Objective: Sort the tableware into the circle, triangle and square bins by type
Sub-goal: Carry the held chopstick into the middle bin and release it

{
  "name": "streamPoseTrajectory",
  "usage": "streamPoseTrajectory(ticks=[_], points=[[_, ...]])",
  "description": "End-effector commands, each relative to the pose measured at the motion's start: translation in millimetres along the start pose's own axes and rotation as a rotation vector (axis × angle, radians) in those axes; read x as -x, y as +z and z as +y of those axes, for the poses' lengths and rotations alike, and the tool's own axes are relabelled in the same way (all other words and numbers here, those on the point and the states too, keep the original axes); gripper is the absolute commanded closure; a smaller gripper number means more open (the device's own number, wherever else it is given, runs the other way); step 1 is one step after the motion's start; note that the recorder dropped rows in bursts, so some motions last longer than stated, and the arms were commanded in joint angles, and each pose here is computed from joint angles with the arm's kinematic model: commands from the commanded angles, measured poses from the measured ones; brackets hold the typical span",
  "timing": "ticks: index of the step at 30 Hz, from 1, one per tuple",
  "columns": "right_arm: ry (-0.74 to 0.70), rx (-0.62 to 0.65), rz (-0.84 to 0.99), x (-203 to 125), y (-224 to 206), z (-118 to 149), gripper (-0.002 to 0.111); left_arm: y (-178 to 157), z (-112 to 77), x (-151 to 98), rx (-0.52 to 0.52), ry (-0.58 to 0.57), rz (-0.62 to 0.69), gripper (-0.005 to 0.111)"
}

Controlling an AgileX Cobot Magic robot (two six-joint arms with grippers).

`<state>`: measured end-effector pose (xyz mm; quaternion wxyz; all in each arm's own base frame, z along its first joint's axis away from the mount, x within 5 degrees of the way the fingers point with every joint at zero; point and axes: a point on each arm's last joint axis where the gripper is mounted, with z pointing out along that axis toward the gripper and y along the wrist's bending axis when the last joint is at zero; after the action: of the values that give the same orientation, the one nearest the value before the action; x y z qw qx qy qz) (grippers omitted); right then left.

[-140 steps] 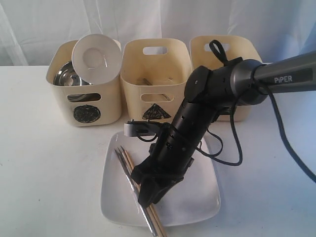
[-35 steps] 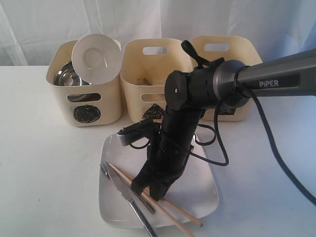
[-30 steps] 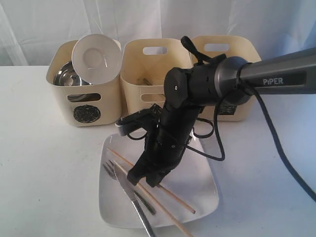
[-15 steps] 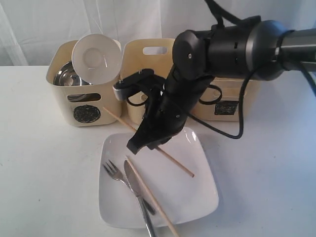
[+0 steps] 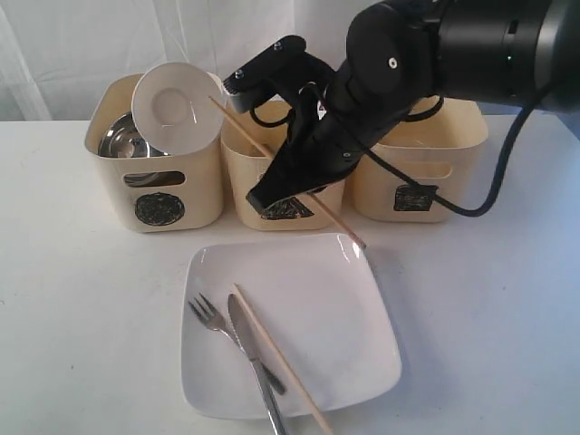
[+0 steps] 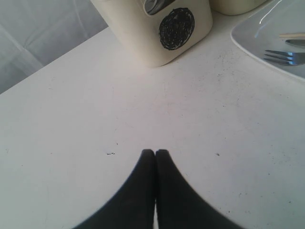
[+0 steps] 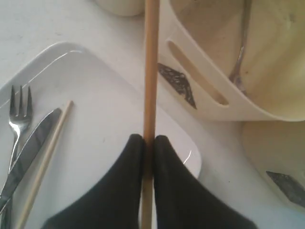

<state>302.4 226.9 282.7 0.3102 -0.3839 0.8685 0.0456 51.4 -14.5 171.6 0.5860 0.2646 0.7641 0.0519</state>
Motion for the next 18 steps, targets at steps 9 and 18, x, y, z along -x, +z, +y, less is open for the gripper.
streamPoseTrajectory(ticks=[9, 18], points=[[0.127, -0.124, -0.445, 32.0, -7.1, -42.1, 0.108, 0.1, -0.6, -0.6, -0.003, -0.004, -0.005, 0.107], [0.119, -0.161, -0.777, 49.6, 18.2, -57.3, 0.108, 0.1, -0.6, -0.6, -0.003, -0.004, -0.005, 0.107]])
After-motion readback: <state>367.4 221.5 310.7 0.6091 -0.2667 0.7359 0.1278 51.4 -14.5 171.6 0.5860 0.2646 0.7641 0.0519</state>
